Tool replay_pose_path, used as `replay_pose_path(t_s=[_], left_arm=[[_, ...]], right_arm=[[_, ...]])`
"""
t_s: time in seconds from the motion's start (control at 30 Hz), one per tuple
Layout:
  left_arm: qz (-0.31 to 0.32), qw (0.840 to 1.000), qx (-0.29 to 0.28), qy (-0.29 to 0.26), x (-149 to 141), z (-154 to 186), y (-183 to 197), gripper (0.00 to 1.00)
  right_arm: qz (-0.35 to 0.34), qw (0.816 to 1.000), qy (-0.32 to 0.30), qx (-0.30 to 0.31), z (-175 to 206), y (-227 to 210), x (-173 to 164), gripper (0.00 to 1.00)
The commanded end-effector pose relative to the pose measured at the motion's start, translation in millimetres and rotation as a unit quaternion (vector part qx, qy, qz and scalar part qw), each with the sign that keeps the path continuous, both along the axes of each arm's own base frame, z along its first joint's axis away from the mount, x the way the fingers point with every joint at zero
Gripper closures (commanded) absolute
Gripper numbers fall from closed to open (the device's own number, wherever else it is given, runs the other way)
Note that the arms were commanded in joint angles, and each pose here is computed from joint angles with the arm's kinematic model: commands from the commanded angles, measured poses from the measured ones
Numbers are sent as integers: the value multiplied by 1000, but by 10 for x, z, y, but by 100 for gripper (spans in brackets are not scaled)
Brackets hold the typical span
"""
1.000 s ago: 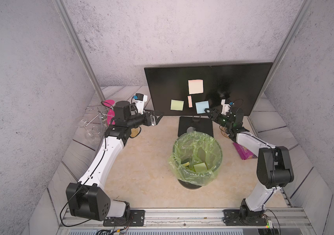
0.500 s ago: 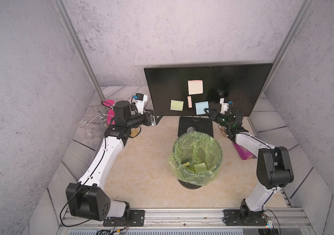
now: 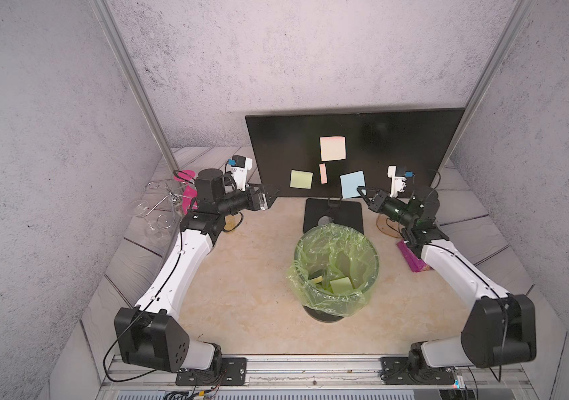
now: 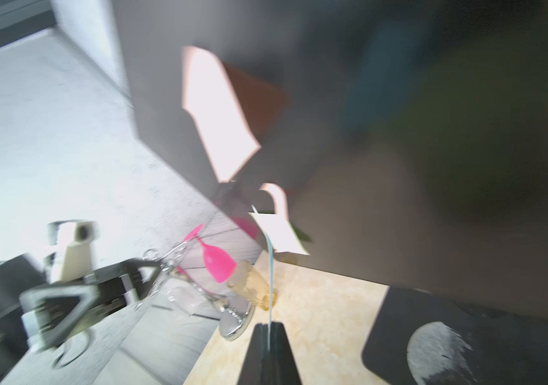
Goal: Remove the sticky note from the monitor
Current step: Tear off the sticky note from the monitor, then place the sticky note in the trash bin.
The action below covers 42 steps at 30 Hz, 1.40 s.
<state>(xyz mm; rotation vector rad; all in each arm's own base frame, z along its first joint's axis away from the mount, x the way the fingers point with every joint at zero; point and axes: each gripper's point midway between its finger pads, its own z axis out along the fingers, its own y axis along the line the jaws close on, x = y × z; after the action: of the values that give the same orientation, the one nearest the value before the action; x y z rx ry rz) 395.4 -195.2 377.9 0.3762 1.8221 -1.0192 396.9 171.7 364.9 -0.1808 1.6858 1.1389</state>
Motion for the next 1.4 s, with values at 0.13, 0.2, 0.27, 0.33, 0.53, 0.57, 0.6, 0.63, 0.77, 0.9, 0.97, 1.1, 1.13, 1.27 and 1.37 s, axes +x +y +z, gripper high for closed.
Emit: replay_pose_path(t_s=[0.13, 0.2, 0.27, 0.33, 0.53, 0.57, 0.6, 0.63, 0.77, 0.9, 0.97, 1.1, 1.13, 1.27, 1.37], left_arm=[[-13, 999, -26, -17, 59, 216, -208, 0], [-14, 999, -28, -16, 83, 229, -274, 0], [-17, 999, -30, -15, 101, 248, -339, 0], [-17, 999, -33, -12, 129, 255, -396, 0], [-18, 999, -44, -2, 212, 264, -539, 0], [-19, 999, -45, -3, 220, 280, -560, 0], [-20, 999, -48, -2, 229, 285, -582, 0], [-23, 998, -52, -3, 229, 300, -610, 0], [-27, 997, -68, -1, 260, 348, -701, 1], [-30, 996, -89, -5, 283, 405, -826, 3], [-34, 994, -100, 0, 308, 425, -898, 6], [-42, 991, -129, 12, 362, 462, -1052, 15], [-41, 990, -135, 15, 383, 462, -1081, 15], [-45, 989, -143, 20, 446, 462, -1236, 18], [-51, 987, -149, 22, 490, 470, -1343, 18]], right_arm=[[145, 977, -44, -153, -39, 442, -1091, 100], [179, 965, -44, -188, -142, 553, -1328, 100], [198, 956, -38, -214, -256, 599, -1493, 100], [211, 949, -31, -233, -346, 620, -1596, 100], [240, 920, -21, -308, -576, 658, -1741, 89], [236, 919, -19, -315, -601, 649, -1723, 83], [231, 919, -19, -319, -610, 641, -1705, 70], [227, 920, -22, -318, -595, 642, -1693, 61], [175, 939, -45, -293, -378, 607, -1582, 43], [137, 950, -53, -275, -172, 588, -1456, 34], [121, 955, -53, -265, -124, 576, -1386, 29], [67, 967, -48, -243, -55, 461, -1220, 11], [57, 969, -48, -236, -36, 429, -1199, 5], [31, 972, -42, -230, -20, 319, -1138, 1], [-3, 974, -27, -225, -52, 164, -1037, 1]])
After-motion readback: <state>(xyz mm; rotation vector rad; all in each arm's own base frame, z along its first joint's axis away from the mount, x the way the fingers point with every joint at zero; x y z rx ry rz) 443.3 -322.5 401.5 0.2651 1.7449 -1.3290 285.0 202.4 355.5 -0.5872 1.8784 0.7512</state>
